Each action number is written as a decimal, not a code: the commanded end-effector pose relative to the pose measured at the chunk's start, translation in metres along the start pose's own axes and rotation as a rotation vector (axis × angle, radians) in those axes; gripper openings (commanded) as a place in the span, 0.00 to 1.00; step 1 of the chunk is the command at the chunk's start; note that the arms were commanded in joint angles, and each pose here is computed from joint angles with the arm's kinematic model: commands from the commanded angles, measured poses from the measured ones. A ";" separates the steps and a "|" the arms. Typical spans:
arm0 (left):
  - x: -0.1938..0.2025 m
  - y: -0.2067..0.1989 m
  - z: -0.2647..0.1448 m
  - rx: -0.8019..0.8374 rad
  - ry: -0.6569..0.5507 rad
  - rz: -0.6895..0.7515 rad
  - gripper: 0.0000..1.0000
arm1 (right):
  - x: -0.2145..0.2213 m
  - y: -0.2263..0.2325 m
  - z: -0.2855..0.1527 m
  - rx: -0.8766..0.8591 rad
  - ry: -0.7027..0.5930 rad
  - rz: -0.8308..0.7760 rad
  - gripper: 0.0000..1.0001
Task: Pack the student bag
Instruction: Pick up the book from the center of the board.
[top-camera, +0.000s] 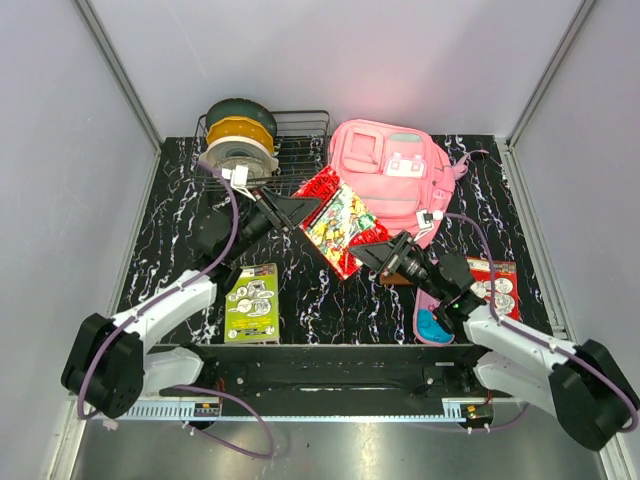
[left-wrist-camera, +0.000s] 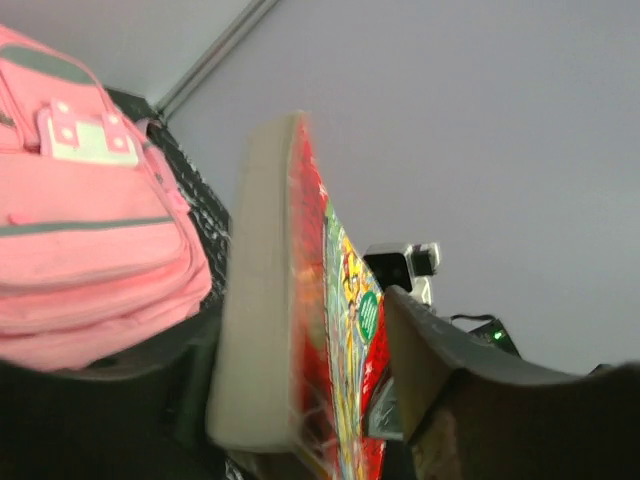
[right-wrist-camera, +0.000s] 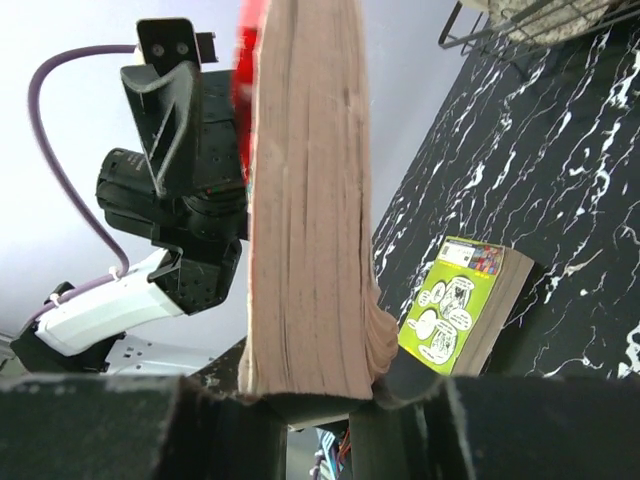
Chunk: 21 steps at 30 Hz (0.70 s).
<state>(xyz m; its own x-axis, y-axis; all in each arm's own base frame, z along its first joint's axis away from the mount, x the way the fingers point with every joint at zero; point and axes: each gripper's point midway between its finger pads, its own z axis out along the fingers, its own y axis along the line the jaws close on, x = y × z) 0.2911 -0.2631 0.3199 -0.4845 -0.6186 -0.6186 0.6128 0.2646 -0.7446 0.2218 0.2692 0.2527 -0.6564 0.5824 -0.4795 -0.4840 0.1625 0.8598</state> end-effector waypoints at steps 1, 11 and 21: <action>0.006 -0.008 0.003 0.056 0.051 0.056 0.76 | -0.033 0.027 -0.001 0.008 -0.110 -0.066 0.00; -0.004 0.024 0.000 -0.191 0.203 0.434 0.99 | -0.096 -0.004 -0.095 0.582 -0.393 -0.166 0.00; 0.090 0.046 0.059 -0.109 0.634 0.843 0.99 | -0.136 -0.014 -0.222 1.077 -0.697 -0.150 0.00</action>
<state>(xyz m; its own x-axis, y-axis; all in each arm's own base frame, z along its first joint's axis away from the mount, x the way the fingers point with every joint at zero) 0.3091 -0.3300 0.2963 -0.2741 -0.0083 -0.9617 0.7977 0.5566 -0.2321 0.2058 0.0688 0.2665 -0.1886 0.7795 -0.5974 0.1961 0.6259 0.7548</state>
